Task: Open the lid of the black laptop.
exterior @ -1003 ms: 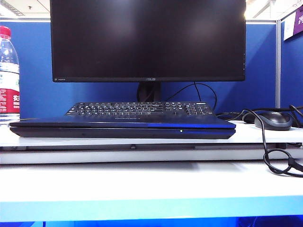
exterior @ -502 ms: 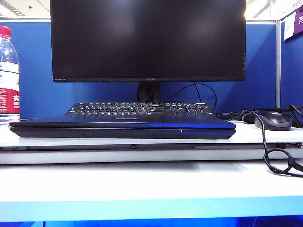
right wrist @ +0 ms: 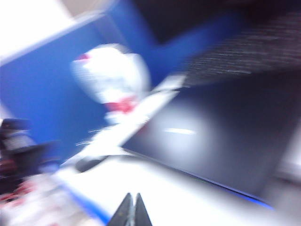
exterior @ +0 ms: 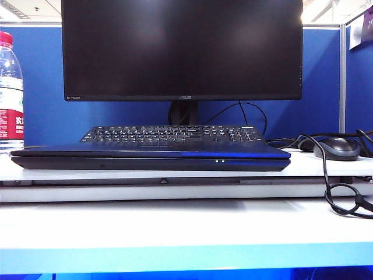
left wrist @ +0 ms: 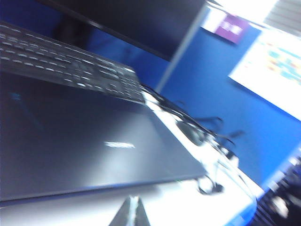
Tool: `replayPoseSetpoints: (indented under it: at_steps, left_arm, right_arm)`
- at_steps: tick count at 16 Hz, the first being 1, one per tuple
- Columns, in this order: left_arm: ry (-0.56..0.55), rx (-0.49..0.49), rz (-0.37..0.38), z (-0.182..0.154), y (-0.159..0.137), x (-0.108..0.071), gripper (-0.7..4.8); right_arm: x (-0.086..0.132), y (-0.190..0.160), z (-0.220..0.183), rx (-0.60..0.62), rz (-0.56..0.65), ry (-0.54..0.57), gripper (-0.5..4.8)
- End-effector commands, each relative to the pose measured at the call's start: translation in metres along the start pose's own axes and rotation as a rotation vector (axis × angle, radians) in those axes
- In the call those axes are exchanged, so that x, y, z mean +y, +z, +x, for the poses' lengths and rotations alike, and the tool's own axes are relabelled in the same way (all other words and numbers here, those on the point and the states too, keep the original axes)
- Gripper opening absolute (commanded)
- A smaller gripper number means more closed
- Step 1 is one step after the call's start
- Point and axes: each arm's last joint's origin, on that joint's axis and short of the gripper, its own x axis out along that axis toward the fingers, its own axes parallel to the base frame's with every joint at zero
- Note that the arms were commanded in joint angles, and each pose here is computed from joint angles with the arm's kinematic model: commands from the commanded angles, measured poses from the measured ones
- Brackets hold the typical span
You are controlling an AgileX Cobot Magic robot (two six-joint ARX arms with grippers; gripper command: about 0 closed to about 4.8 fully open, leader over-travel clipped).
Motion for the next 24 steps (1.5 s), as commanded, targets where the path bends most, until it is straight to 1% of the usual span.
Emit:
replayPoseSetpoints:
  at_steps: [1, 2, 3, 4, 5, 6, 7, 8, 9, 10, 11, 13, 14, 15, 16, 17, 18, 19, 20, 21, 22, 23, 24]
  left_arm:
    - [-0.146, -0.062, 0.001, -0.001, 0.012, -0.012, -0.05]
    - [-0.194, -0.110, -0.003, -0.002, 0.018, -0.017, -0.04]
    - [-0.256, -0.215, -0.009, -0.005, 0.030, -0.028, -0.04]
    - [-0.259, -0.254, -0.016, -0.006, 0.039, -0.035, -0.04]
    - [-0.271, -0.275, 0.001, -0.008, 0.046, -0.041, 0.00]
    - [-0.271, -0.290, 0.005, -0.009, 0.052, -0.045, 0.05]
    - [-0.251, -0.305, -0.003, -0.010, 0.058, -0.049, 0.26]
    - [-0.220, -0.301, 0.012, -0.011, 0.067, -0.054, 0.26]
    - [-0.208, -0.276, 0.029, -0.010, 0.074, -0.058, 0.26]
    - [-0.202, -0.241, 0.030, -0.007, 0.082, -0.060, 0.26]
    - [-0.220, -0.201, 0.035, -0.003, 0.090, -0.062, 0.26]
    - [-0.251, -0.117, 0.028, 0.011, 0.108, -0.063, 0.26]
    - [-0.250, -0.079, 0.035, 0.018, 0.112, -0.060, 0.26]
    - [-0.219, -0.036, 0.028, 0.026, 0.114, -0.054, 0.26]
    - [-0.174, 0.010, 0.017, 0.034, 0.112, -0.046, 0.26]
    - [-0.129, 0.046, 0.011, 0.041, 0.108, -0.037, 0.26]
    - [-0.033, 0.102, -0.003, 0.049, 0.099, -0.024, 0.26]
    - [0.030, 0.170, 0.017, 0.055, 0.089, -0.018, 0.26]
    - [0.075, 0.241, 0.046, 0.060, 0.079, -0.013, 0.25]
    - [0.101, 0.314, 0.062, 0.066, 0.069, -0.011, 0.26]
    - [0.105, 0.381, 0.072, 0.073, 0.059, -0.011, 0.26]
    - [0.182, 0.469, 0.101, 0.083, 0.044, -0.013, 0.25]
    - [0.248, 0.516, 0.121, 0.087, 0.036, -0.013, 0.25]
  right_arm:
    - [0.017, 0.016, 0.000, -0.160, -0.029, 0.134, -0.01]
    - [0.025, 0.025, -0.001, -0.237, -0.044, 0.140, -0.01]
    - [0.043, 0.047, -0.005, -0.306, -0.094, 0.145, -0.01]
    - [0.055, 0.065, -0.005, -0.319, -0.153, 0.142, -0.01]
    - [0.064, 0.081, -0.002, -0.313, -0.201, 0.125, -0.01]
    - [0.069, 0.094, 0.004, -0.287, -0.215, 0.110, -0.01]
    - [0.071, 0.106, 0.014, -0.232, -0.211, 0.108, -0.01]
    - [0.064, 0.118, 0.034, -0.137, -0.177, 0.118, -0.01]
    - [0.057, 0.121, 0.047, -0.073, -0.162, 0.124, -0.01]
    - [0.048, 0.124, 0.063, 0.003, -0.133, 0.147, -0.01]
    - [0.043, 0.123, 0.074, 0.047, -0.107, 0.153, -0.01]
    - [0.038, 0.116, 0.093, 0.097, -0.116, 0.152, -0.02]
    - [0.039, 0.110, 0.101, 0.117, -0.137, 0.157, -0.02]
    - [0.041, 0.105, 0.106, 0.132, -0.153, 0.156, -0.02]
    - [0.044, 0.097, 0.113, 0.150, -0.168, 0.130, -0.02]
    - [0.048, 0.087, 0.118, 0.175, -0.192, 0.091, -0.01]
    - [0.053, 0.073, 0.124, 0.223, -0.240, 0.013, -0.01]
    - [0.055, 0.060, 0.129, 0.269, -0.273, -0.043, -0.01]
    - [0.057, 0.049, 0.134, 0.312, -0.288, -0.066, -0.01]
    - [0.058, 0.039, 0.139, 0.354, -0.289, -0.063, -0.01]
    - [0.058, 0.031, 0.145, 0.389, -0.285, -0.052, -0.01]
    - [0.056, 0.019, 0.152, 0.429, -0.282, -0.046, -0.01]
    - [0.054, 0.012, 0.155, 0.456, -0.279, -0.048, -0.01]
